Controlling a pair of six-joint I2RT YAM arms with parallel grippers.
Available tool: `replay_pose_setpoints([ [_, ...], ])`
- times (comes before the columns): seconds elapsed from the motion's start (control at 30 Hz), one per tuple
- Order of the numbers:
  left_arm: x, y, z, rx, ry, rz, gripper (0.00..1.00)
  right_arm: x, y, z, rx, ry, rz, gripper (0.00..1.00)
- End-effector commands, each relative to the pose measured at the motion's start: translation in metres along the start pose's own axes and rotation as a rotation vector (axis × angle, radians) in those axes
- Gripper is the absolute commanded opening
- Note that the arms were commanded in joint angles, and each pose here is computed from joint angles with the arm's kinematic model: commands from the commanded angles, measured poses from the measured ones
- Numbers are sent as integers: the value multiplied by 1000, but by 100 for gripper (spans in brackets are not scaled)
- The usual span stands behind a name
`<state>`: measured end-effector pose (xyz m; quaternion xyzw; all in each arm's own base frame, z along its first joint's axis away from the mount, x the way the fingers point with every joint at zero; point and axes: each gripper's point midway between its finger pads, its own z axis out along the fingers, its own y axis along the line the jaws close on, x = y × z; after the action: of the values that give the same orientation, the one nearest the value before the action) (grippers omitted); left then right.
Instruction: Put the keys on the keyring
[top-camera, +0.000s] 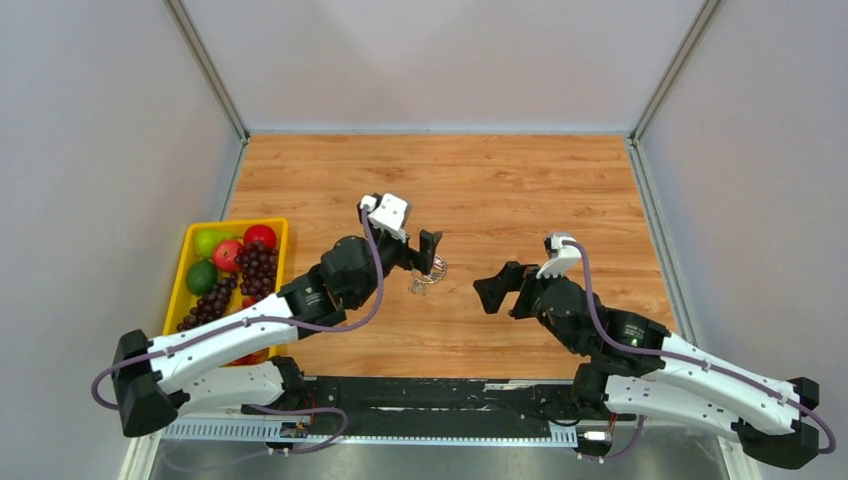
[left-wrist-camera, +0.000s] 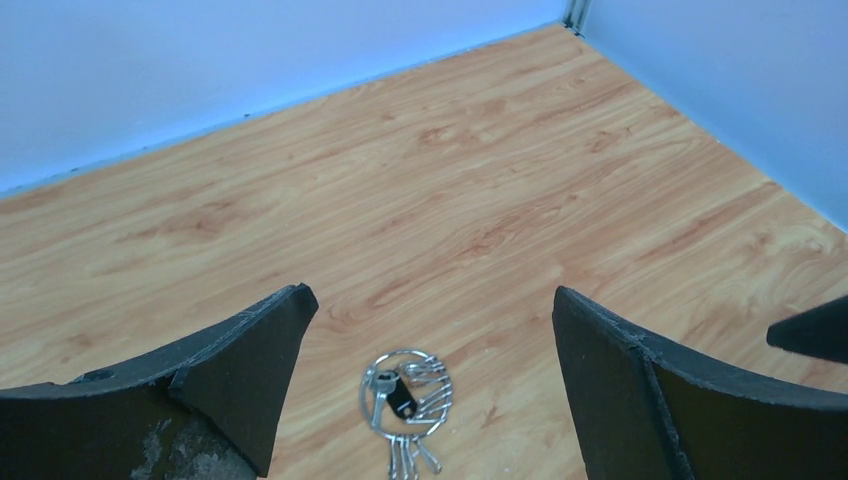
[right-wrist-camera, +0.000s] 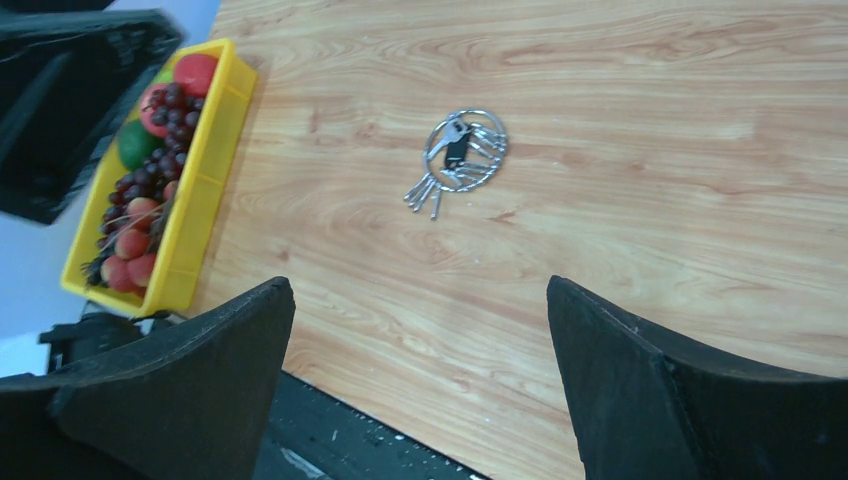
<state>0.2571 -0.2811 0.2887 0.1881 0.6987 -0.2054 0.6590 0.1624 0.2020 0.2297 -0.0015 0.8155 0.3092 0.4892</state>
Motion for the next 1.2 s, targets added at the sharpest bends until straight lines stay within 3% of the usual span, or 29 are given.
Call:
replay_pose_setpoints([
  [0.0,6,19,-27,-46,74,-20,100,-30,-4,-3,68,-90,-33,100],
  [0.2,1,27,-63,-10,123,-46,100,-44,23,5,43,-49,-188,100],
  [0.47,1,26,-101,80,163,-79,100,-57,39,33,136,-48,-296,100],
  [0.83,-15,30,-135,163,73,-122,100,-82,45,31,173,-112,-288,100],
  [1.17,-16,27,-137,194,61,-82,100,-92,42,29,201,-143,-313,100],
])
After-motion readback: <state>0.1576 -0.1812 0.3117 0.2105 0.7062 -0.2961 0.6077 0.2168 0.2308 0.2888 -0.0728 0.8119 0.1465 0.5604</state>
